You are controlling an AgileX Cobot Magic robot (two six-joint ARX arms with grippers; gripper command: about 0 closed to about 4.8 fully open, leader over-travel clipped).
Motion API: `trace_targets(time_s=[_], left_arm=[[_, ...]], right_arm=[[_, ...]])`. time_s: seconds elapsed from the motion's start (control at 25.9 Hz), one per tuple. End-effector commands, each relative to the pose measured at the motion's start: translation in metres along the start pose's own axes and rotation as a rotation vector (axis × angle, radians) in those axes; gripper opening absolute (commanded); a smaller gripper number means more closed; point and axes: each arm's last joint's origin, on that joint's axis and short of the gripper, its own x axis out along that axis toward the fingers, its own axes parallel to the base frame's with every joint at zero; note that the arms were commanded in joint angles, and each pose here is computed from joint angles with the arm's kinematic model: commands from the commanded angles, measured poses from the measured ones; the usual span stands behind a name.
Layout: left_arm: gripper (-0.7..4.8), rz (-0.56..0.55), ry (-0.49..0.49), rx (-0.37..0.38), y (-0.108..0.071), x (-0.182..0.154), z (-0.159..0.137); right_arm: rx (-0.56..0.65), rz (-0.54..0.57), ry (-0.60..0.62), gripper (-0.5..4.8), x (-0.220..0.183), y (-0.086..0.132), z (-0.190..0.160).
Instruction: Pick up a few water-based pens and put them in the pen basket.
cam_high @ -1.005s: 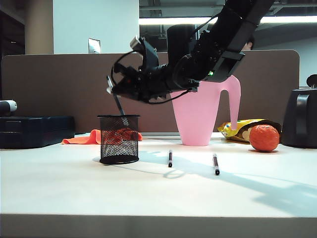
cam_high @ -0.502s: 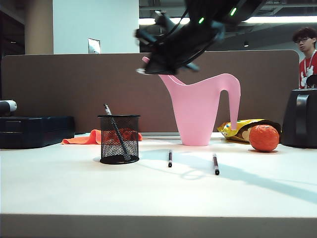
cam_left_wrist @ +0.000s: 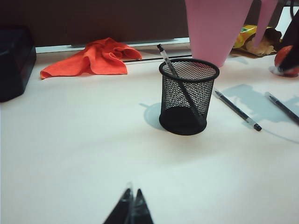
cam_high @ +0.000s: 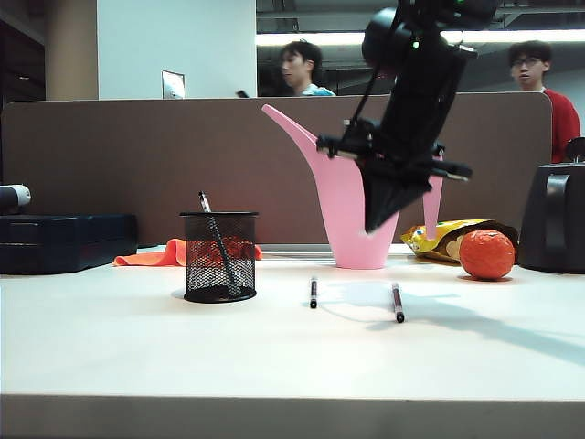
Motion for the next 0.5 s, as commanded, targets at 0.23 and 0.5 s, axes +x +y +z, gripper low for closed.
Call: trace_targets(time_s=[0.23,0.5], left_arm=[[-0.04,-0.004,-0.01,0.0,0.0,0.0,0.001],[-0.04,-0.004,-0.01,0.0,0.0,0.0,0.001]], right_arm=[[0.003,-0.086,0.119,1.5,0.016,-0.005,-0.013],[0.004,-0.138,0.143,1.5,0.033,-0.008,-0.017]])
